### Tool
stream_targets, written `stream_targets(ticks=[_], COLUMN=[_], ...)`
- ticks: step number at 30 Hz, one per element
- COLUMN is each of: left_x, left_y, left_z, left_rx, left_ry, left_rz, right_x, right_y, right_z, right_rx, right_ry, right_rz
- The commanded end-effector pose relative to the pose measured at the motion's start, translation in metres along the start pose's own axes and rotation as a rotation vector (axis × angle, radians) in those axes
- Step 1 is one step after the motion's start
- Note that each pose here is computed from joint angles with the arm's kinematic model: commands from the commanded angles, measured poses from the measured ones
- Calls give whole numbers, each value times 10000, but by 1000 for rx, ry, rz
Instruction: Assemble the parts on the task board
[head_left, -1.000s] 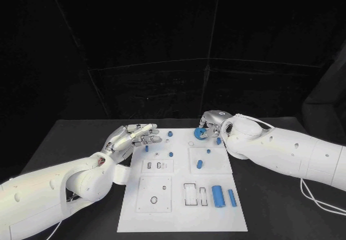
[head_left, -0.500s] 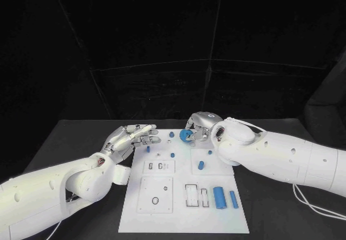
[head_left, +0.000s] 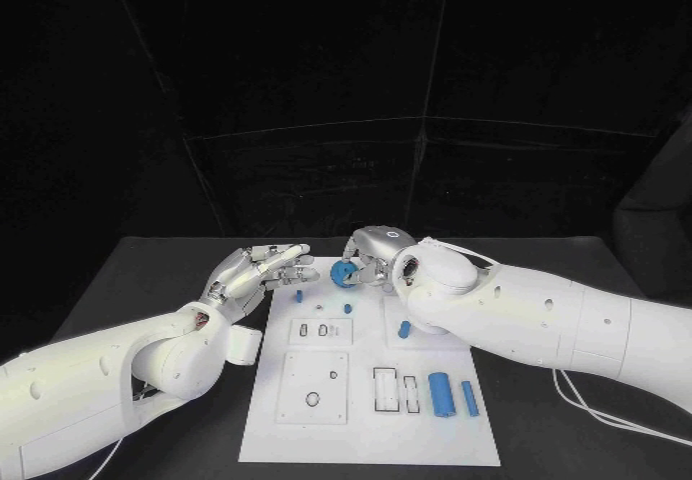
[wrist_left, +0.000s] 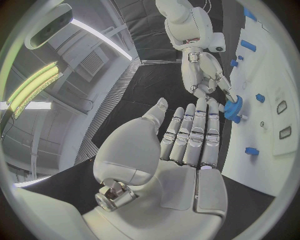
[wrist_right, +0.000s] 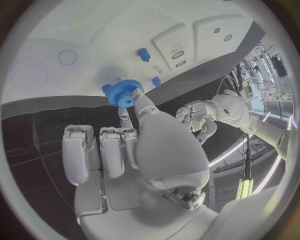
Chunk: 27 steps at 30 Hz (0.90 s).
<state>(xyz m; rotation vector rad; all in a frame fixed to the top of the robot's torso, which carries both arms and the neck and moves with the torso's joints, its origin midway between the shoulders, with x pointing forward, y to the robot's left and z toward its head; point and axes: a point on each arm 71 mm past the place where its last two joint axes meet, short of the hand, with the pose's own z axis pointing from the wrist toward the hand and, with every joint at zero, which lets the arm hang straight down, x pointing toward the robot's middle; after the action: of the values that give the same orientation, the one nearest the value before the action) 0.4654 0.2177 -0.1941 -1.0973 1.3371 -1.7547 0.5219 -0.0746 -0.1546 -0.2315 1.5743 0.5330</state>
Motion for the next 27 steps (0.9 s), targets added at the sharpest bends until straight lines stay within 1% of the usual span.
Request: stream_targets(ticks=[1, 9, 22, 27], left_x=[9, 25, 39, 43], left_y=[-31, -35, -51, -56], left_z=[10, 30, 51, 58], left_rx=[29, 30, 32, 33], left_ry=[3, 7, 9, 10], left_rz=[7, 6, 8, 8], right_x=[3, 75, 143, 151], right_y=[24, 34, 58, 55], right_z=[38, 104, 141, 153], right_rx=[-18, -9, -13, -2], right_ry=[-12, 3, 31, 27], right_rz=[-17, -52, -70, -69])
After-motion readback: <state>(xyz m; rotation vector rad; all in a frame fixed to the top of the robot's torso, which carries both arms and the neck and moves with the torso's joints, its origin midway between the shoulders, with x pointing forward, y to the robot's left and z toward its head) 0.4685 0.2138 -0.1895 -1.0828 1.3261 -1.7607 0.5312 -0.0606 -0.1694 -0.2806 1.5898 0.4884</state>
